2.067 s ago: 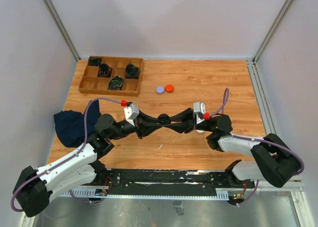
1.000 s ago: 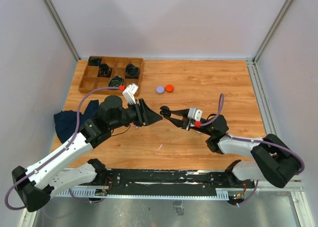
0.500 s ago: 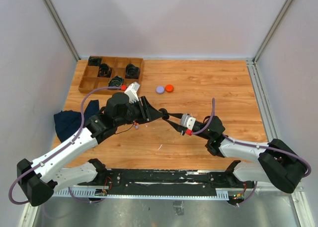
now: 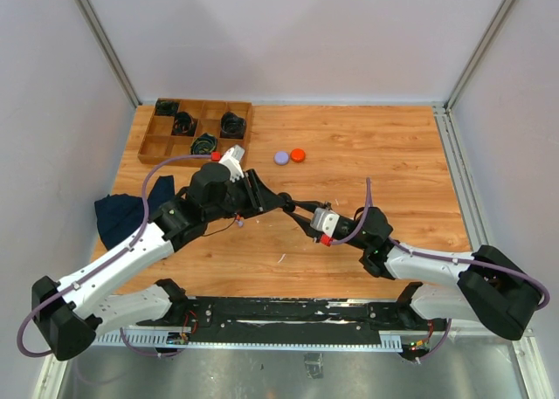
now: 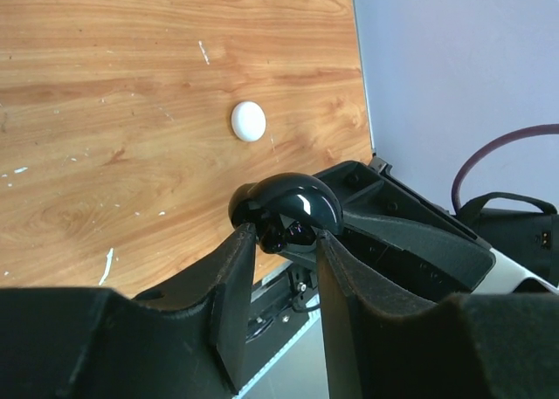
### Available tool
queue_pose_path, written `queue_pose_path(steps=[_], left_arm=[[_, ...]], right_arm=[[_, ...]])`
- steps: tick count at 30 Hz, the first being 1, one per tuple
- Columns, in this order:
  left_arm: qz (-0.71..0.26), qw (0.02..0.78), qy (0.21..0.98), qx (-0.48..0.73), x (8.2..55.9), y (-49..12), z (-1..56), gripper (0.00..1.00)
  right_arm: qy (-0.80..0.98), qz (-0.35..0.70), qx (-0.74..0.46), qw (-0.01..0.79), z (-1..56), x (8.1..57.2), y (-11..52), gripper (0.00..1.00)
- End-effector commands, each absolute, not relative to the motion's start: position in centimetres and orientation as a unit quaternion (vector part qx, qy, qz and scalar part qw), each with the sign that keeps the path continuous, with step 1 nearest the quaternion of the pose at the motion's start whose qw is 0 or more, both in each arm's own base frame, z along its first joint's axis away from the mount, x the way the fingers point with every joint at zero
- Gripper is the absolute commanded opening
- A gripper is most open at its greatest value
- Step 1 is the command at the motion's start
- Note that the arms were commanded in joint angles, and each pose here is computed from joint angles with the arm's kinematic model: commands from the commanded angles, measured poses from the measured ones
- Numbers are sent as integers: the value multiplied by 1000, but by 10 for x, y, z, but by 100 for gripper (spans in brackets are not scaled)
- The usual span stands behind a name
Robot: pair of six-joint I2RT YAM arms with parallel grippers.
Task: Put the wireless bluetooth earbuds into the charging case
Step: Pick up the earbud from the charging case.
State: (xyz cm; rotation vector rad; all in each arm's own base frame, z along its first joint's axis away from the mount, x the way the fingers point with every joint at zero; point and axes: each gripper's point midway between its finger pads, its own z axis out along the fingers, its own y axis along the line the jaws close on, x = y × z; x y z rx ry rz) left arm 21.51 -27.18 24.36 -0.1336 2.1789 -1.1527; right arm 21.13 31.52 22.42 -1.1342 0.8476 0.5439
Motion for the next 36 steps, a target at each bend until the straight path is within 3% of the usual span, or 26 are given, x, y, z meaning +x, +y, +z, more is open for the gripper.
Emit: queue_pose_path(steps=[1, 8, 19, 26, 36], left_arm=[[-454, 339, 822, -51, 220, -279, 255, 38], [-460, 320, 827, -51, 215, -282, 248, 34], [-452, 342, 823, -28, 216, -279, 250, 11], [-440, 410, 797, 59, 214, -271, 266, 7], [-426, 515, 699, 254, 197, -271, 289, 5]], right_arm=[[365, 231, -515, 741, 235, 208, 316, 10], [366, 225, -515, 742, 234, 208, 318, 10], [378, 236, -505, 739, 232, 209, 318, 10], [397, 280, -490, 724, 234, 208, 316, 11], [400, 360, -492, 684, 247, 196, 312, 11]])
